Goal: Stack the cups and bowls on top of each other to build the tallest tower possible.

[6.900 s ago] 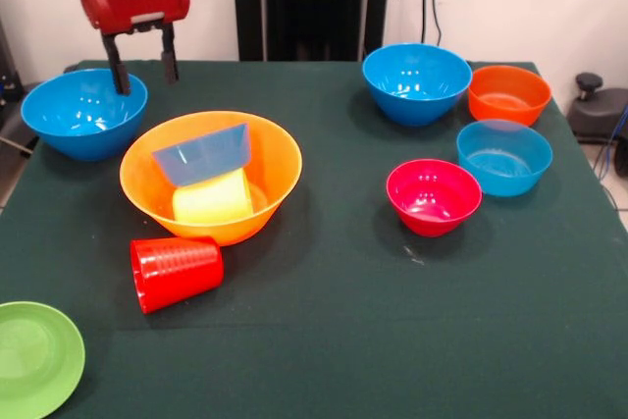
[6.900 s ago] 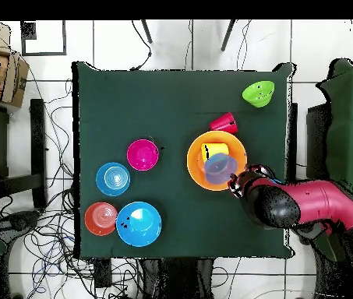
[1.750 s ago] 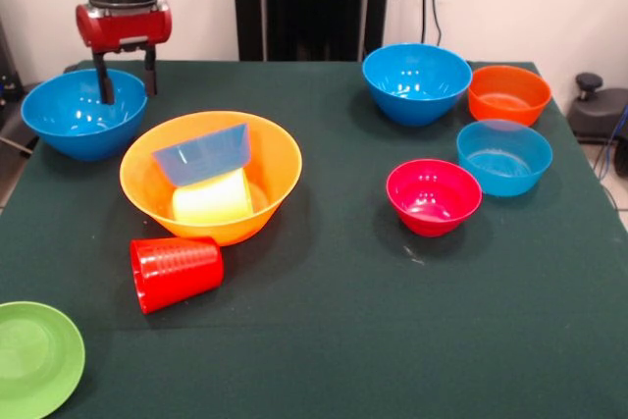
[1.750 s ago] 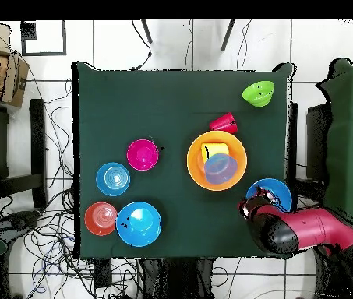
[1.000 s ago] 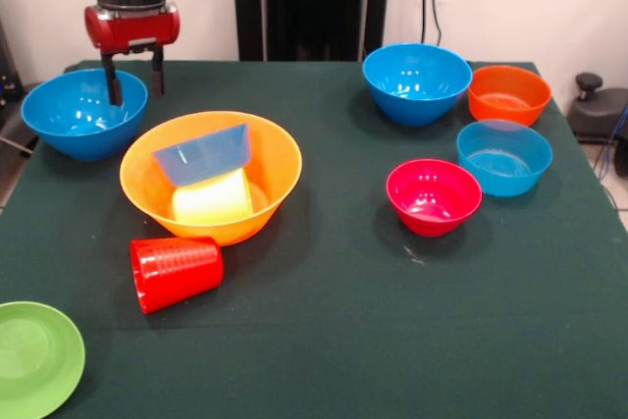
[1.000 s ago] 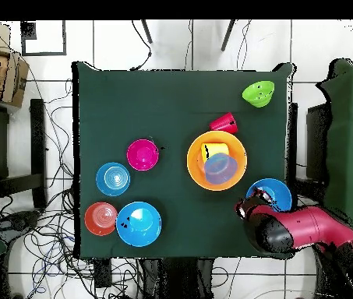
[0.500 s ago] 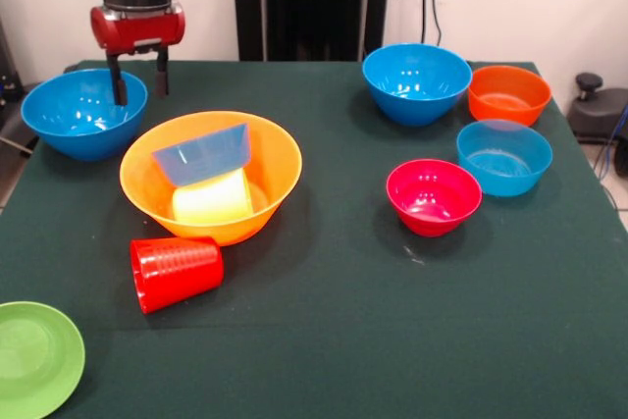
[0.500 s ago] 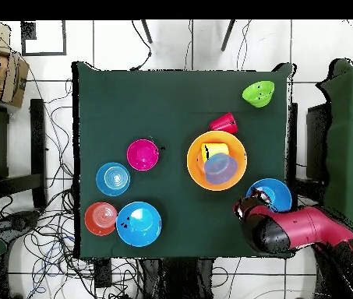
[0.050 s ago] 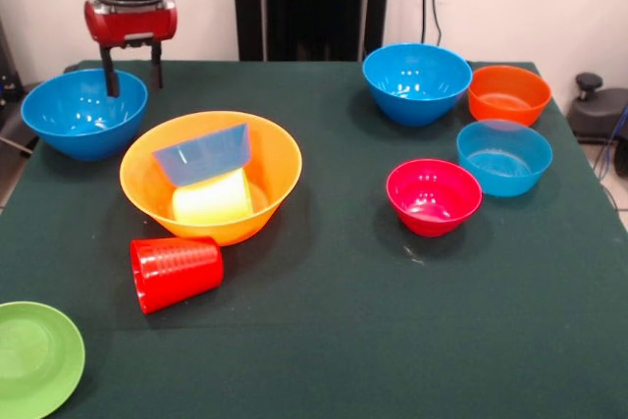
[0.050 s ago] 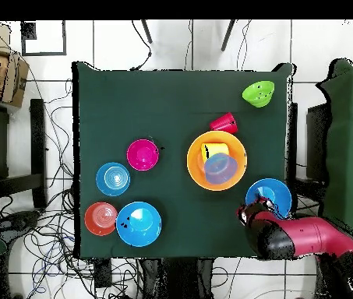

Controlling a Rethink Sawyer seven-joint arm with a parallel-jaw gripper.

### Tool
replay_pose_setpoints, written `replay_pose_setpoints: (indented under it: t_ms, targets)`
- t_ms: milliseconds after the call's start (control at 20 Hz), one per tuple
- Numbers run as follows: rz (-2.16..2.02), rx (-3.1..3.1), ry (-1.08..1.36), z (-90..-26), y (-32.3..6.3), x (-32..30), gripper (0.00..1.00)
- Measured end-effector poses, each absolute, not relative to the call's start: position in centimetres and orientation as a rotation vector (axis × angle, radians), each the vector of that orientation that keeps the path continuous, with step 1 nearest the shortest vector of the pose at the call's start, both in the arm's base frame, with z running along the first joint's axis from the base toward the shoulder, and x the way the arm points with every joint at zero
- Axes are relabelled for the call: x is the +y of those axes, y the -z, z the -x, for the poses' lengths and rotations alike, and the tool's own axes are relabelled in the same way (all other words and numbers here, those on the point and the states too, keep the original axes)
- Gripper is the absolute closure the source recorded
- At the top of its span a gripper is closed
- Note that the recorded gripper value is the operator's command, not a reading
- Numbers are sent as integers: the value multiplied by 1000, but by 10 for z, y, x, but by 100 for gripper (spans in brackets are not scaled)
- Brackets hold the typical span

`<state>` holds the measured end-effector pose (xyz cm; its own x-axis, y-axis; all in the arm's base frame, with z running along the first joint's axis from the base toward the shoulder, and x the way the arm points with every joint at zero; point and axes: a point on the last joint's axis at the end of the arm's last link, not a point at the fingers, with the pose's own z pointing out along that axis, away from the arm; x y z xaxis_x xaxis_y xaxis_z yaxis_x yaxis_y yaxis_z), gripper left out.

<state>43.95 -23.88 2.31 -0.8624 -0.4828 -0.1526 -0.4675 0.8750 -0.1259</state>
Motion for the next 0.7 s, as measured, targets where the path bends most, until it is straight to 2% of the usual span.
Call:
replay_pose_setpoints:
  t_ms: [350,700]
  targets:
    - [386,2930,130,-421,-22,-249,0]
    - [269,2953,155,-414,-20,-238,0]
